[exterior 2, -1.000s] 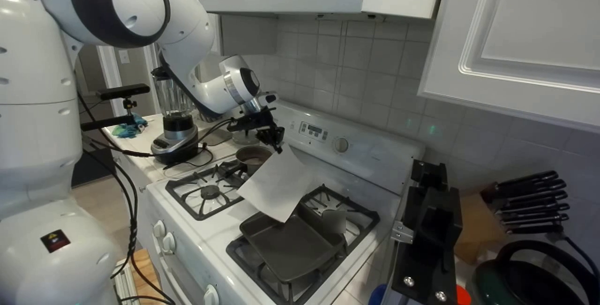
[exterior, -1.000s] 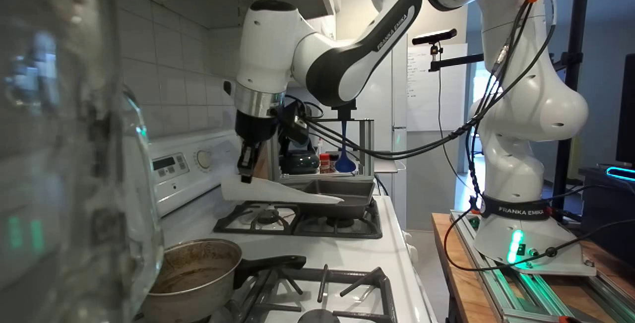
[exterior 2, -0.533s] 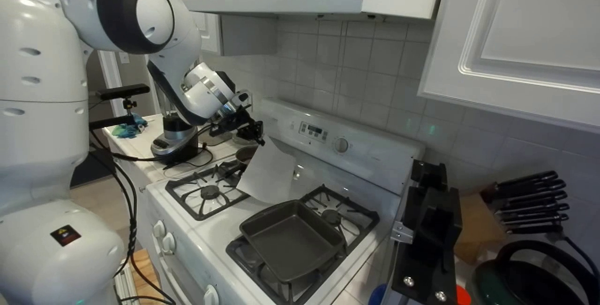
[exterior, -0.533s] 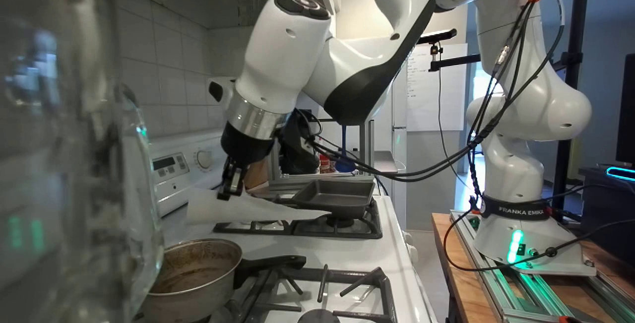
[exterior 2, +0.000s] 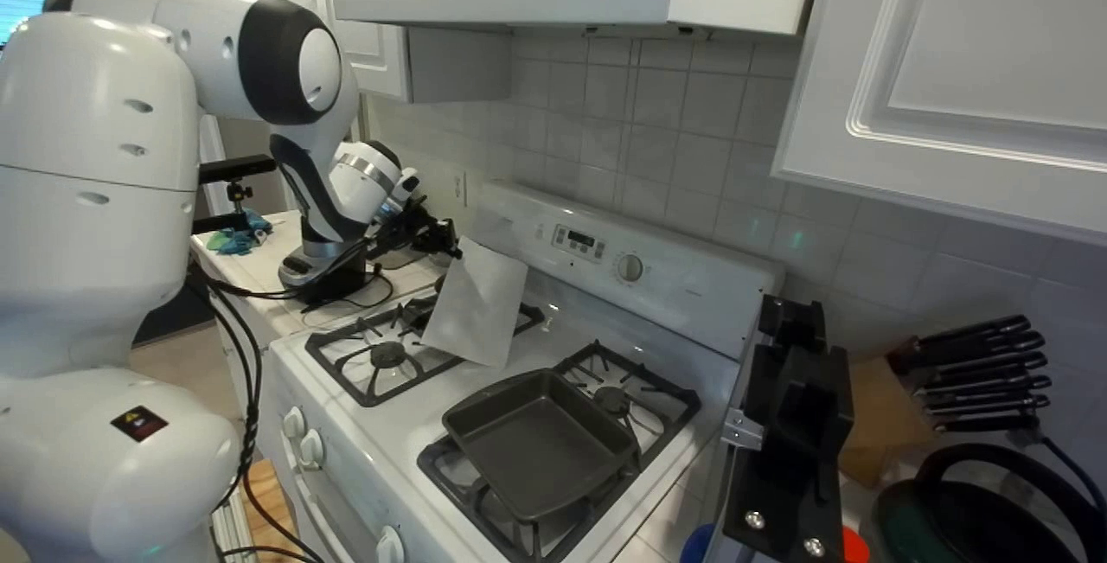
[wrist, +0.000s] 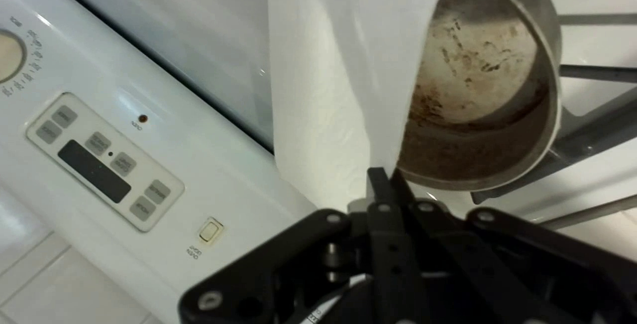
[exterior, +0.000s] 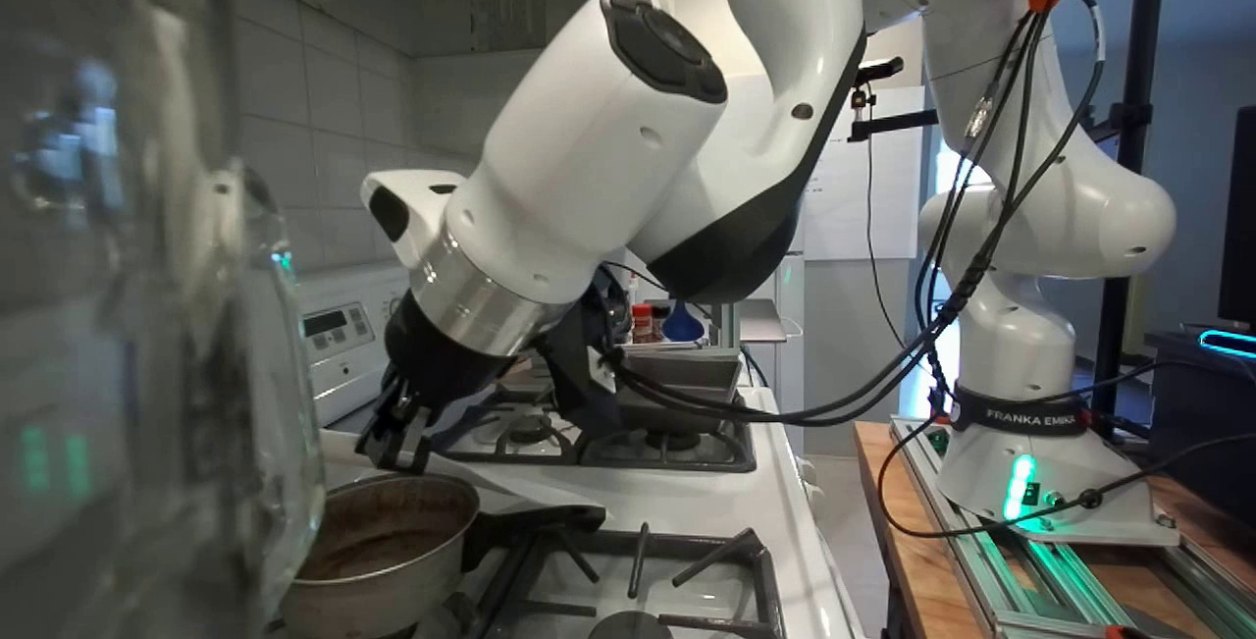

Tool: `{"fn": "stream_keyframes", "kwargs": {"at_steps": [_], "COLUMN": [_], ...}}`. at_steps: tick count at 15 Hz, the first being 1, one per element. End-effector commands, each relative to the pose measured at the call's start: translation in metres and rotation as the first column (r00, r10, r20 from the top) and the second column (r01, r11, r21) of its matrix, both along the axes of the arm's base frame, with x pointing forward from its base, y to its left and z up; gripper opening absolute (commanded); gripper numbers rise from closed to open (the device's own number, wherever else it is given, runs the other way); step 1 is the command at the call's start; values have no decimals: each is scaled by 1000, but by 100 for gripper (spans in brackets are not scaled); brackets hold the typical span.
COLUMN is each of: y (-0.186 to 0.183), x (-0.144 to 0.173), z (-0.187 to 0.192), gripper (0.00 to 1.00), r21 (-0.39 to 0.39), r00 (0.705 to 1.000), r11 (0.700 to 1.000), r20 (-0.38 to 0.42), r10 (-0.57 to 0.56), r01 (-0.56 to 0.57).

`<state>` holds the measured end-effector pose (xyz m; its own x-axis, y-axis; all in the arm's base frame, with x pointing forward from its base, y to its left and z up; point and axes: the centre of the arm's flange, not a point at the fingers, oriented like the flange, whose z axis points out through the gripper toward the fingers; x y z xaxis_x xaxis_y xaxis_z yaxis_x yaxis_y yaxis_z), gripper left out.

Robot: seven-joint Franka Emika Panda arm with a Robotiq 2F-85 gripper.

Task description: Put the white napkin on the silver pot.

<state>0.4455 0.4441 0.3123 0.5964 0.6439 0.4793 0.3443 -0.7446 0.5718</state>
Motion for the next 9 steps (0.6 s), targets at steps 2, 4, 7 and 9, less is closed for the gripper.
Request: {"fn": "stream_keyframes", "kwargs": {"at_steps": [2,4,7,9], "y": [26,30,33,37], "x": [9,9,6,1], "z": [-21,-27,-35,-39], "gripper": [0,0,0,0], "r21": [4,11,29,66], "r00": [997,995,990,985], "r11": [998,996,990,984], "r20": [43,45,2,-28], "r10": [63,91,141,167], "r01": [-63,-91,-141,-165]}}
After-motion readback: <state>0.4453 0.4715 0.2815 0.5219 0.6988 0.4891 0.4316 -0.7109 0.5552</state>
